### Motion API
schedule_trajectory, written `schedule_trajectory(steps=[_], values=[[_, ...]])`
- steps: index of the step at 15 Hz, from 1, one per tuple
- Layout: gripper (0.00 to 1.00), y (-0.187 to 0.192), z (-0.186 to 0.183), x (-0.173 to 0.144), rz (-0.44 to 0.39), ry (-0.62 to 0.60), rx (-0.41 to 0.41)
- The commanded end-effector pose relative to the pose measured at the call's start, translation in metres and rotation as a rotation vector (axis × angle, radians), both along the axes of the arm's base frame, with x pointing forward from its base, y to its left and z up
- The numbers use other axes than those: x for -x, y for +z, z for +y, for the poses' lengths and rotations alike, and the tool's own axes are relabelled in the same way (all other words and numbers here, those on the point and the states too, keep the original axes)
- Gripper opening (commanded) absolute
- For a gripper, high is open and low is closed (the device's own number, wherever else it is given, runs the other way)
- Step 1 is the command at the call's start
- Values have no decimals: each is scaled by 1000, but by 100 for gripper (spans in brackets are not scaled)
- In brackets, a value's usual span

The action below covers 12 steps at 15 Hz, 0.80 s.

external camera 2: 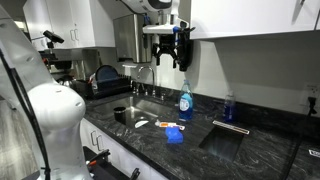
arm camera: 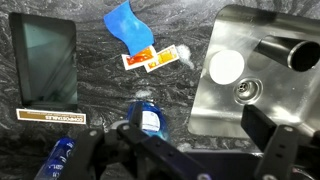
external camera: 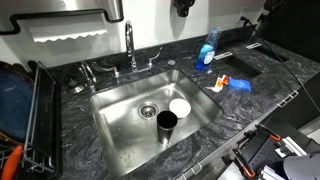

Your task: Move the orange sachet backwards

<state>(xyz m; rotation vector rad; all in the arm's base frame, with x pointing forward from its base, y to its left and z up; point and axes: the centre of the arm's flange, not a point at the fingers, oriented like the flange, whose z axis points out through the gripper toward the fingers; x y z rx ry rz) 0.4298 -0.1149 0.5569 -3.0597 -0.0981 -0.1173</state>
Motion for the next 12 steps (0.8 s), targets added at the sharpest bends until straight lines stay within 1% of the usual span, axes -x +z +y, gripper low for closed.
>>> schedule_trajectory(steps=[1,3,5,8,10,12], values=[[100,-26,17,-27,32,-27,23],[100,-34,33,-32,62,-37,30],[100,-41,57,-28,96,-46,30],[100,-41,93,-19,157,-142,58],[100,-38,111,-12,172,-200,80],[100,-36,124,-6,185,-244,84]])
